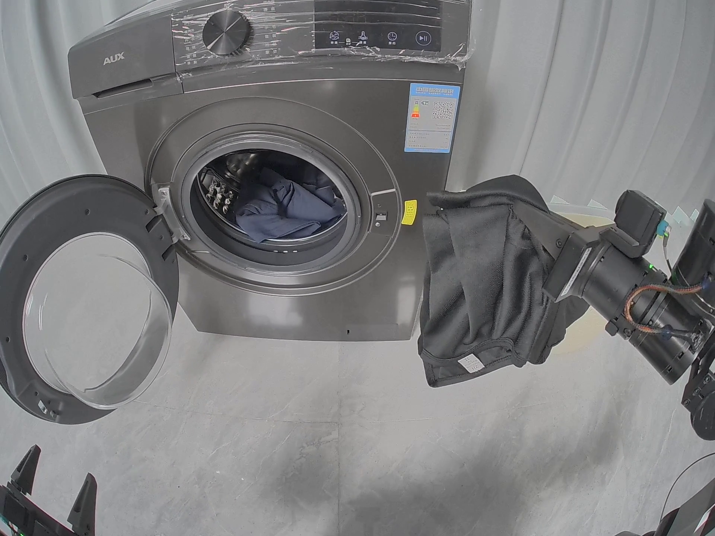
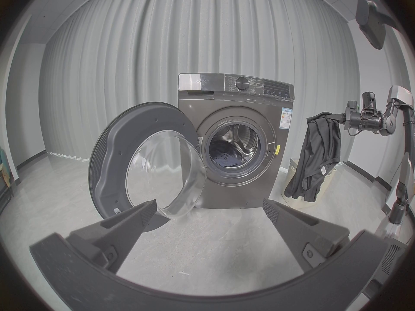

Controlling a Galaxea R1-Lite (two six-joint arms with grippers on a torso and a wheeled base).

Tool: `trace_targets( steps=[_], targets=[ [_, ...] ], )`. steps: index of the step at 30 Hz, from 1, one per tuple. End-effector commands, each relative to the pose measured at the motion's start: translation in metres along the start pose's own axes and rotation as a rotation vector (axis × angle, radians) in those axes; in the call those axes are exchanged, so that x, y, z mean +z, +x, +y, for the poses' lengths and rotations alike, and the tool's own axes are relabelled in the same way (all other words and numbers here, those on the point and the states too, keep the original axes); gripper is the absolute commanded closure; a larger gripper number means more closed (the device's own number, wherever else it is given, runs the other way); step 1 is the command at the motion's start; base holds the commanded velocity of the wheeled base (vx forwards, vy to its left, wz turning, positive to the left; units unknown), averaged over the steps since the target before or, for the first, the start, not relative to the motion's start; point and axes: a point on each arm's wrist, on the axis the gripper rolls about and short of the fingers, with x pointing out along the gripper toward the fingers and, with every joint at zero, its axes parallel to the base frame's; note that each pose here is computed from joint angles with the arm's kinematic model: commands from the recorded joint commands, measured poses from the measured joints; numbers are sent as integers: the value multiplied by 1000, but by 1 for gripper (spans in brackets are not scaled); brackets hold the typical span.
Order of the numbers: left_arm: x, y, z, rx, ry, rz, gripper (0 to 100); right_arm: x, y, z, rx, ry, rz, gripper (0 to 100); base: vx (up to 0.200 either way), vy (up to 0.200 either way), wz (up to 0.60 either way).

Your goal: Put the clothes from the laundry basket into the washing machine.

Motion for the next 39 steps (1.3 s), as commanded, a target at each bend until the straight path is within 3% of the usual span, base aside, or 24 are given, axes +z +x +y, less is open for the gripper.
trace_targets(
  steps=[1,22,34,39],
  targets=[
    [-4,0,0,0,-1,-2,0,-2,1,0,-2,-1,7,100,0,0,0],
    [-4,0,0,0,-2,-2,0,-6,1,-1,-4,-3,22,100,0,200,0],
    [-4,0,0,1,-8,-2,0,-6,1,-1,-5,-4,23,100,0,0,0],
    [-4,0,0,1,-8,-2,0,-7,1,-1,-6,-4,25,100,200,0,0]
  ],
)
